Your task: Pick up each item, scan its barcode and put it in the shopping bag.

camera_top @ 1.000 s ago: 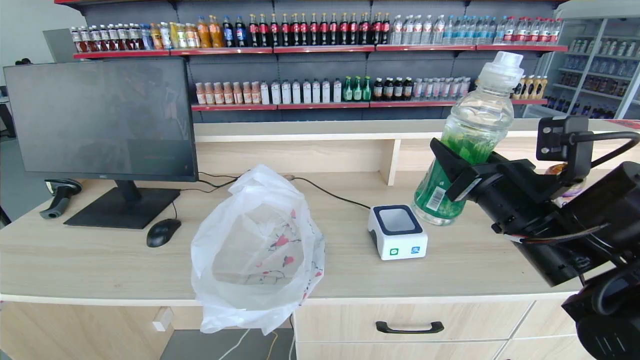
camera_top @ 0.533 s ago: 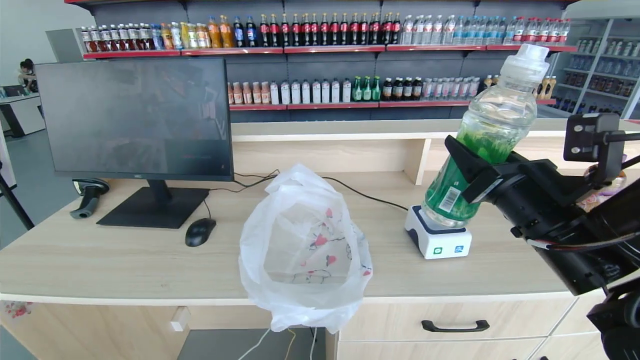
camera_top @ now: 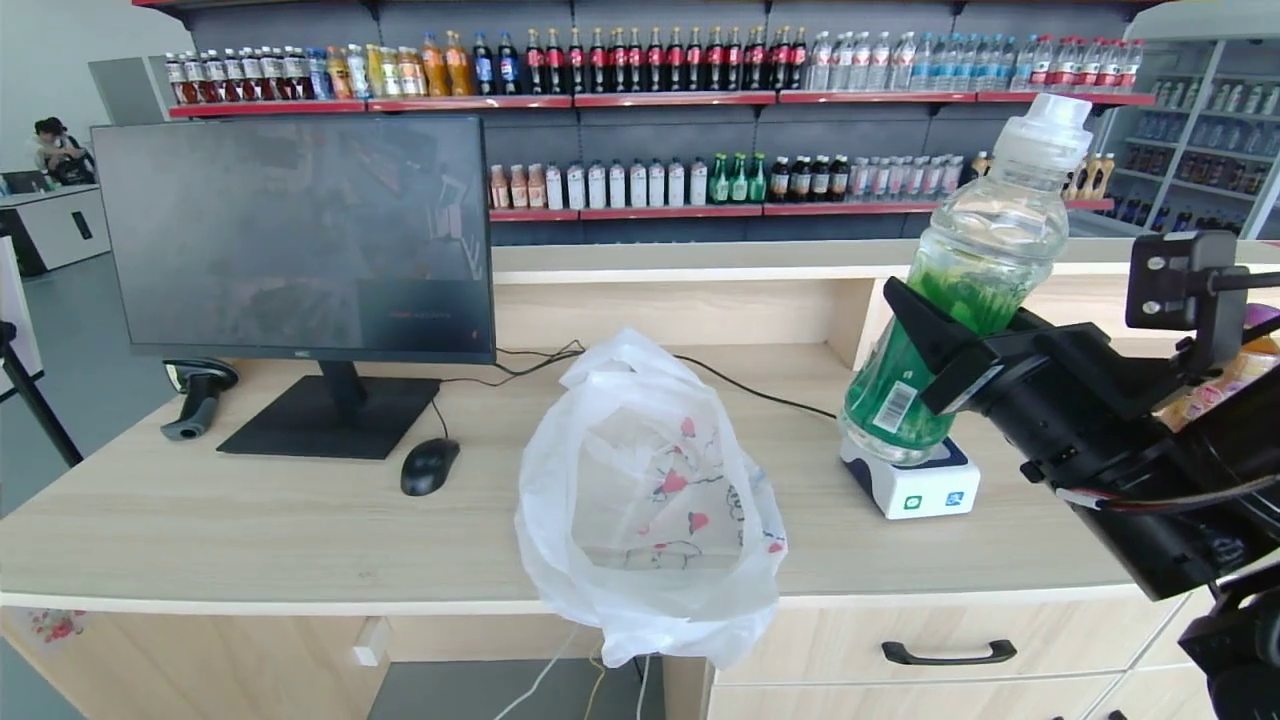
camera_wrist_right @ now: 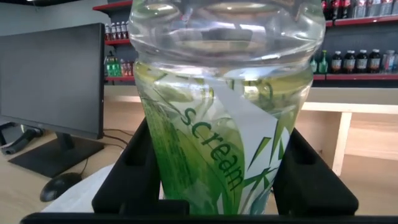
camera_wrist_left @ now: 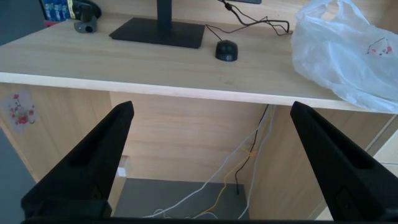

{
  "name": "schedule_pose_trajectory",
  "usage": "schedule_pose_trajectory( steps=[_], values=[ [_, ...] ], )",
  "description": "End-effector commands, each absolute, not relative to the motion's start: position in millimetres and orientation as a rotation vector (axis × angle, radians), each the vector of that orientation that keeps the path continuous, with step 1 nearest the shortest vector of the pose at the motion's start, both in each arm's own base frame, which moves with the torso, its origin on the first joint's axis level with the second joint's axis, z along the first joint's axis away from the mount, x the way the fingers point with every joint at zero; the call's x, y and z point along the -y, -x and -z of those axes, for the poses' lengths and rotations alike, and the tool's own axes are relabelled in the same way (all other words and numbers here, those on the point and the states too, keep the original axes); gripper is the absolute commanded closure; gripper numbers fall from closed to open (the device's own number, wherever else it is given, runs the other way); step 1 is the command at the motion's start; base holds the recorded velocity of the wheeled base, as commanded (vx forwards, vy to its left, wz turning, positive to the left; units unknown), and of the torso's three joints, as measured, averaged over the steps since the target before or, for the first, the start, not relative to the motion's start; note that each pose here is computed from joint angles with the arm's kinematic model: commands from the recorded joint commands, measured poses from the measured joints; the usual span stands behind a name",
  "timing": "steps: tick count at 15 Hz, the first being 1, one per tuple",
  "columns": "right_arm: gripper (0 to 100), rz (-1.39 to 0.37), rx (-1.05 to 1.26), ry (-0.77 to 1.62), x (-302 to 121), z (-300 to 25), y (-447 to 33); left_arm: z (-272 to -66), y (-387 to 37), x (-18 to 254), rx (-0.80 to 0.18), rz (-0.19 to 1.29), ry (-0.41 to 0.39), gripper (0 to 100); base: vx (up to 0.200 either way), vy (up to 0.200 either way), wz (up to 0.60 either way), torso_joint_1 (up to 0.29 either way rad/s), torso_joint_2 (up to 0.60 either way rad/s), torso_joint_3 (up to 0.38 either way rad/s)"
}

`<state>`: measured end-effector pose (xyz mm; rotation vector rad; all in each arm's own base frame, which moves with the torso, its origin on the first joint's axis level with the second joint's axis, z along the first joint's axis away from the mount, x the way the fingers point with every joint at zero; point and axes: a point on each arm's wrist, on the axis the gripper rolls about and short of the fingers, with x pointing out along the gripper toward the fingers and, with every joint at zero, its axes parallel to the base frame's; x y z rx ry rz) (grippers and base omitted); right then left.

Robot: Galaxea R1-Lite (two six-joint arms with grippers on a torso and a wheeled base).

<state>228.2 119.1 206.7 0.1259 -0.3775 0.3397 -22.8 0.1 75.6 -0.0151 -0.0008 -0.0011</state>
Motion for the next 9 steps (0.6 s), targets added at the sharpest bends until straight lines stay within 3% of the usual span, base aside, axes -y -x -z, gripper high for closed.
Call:
schedule_pose_trajectory(
  steps=[1, 3, 9],
  values=[
    [100, -0.342, 0.381, -0.128, -119.6, -207.3, -227.6, -75.6, 22.8, -0.1, 0.002, 0.0, 0.015, 0, 0.2, 0.0, 0.0, -0.002, 0.01, 0.002],
    [100, -0.346, 0.38, -0.127, -120.8, -206.9, -227.3, -75.5, 22.8, -0.1, 0.0, 0.0, 0.015, 0, 0.2, 0.0, 0.0, -0.017, 0.0, 0.005],
    [100, -0.36, 0.362, -0.123, -123.3, -202.6, -224.5, -75.5, 22.8, -0.1, 0.0, 0.0, 0.017, 0, 0.0, 0.0, 0.0, 0.0, 0.0, 0.0]
  ],
)
